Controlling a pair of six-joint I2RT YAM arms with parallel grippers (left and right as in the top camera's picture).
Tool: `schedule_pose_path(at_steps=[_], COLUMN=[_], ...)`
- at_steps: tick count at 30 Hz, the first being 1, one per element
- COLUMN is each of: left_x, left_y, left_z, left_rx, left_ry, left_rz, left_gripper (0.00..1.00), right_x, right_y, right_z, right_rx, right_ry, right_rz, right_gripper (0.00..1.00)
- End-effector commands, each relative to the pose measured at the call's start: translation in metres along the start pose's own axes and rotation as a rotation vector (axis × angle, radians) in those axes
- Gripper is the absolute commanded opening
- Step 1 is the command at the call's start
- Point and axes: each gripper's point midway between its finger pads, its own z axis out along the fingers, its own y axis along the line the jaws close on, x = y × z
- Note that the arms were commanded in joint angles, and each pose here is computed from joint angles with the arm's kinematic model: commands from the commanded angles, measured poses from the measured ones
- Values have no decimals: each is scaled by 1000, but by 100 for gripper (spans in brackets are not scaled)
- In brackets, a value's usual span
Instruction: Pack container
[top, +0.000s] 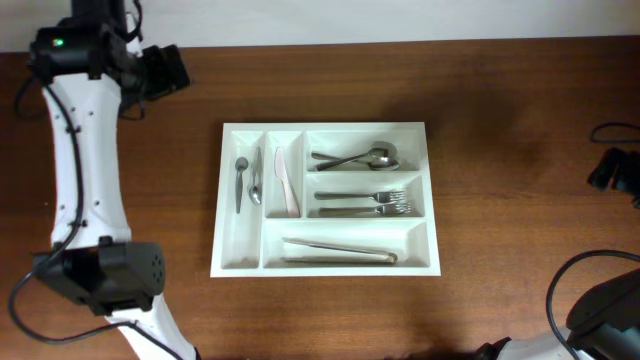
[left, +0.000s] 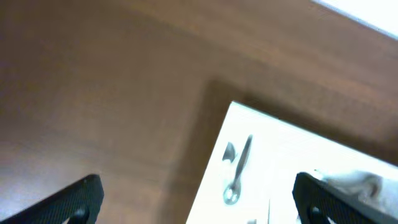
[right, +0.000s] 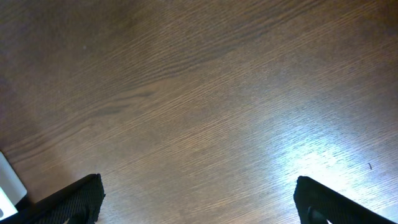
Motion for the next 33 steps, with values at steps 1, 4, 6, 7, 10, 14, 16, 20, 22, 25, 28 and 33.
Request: schedule_pose_path(at_steps=[1,4,6,7,10,14,16,20,22,25,28,33], left_x=[11,29,40,44,55,69,83,115,137,175,221,282], left_y=[9,13,15,16,18,20,22,30,36,41,47,65], left_z=[-37,-60,-78,-88,-120,-162,-192,-231,-244,-255,-259,-261], left_rx=[-14,-21,-20,-18,-4,24,47,72,80,118,159,194], left_ry=[-12,10,10,2,-46,-129,-198,-285,-312,-331,-347,-420], left_rz=[10,10,9,7,8,11,14,17,21,27,33,-29], left_gripper=[99,99,99,99,99,99,99,99,99,99,99,99], right_x=[1,1,1,1,1,1,1,1,1,1,1,1], right_y=[-2,-2,-2,-2,-2,-2,-2,-2,-2,-2,-2,-2], right_z=[3,3,3,3,3,3,3,3,3,3,3,3], right_rx=[3,3,3,3,3,3,3,3,3,3,3,3], right_ry=[11,11,11,11,11,11,11,11,11,11,11,11], right_rz=[12,12,11,12,12,12,12,12,12,12,12,12], right_gripper=[99,99,99,100,99,99,99,99,99,99,99,99])
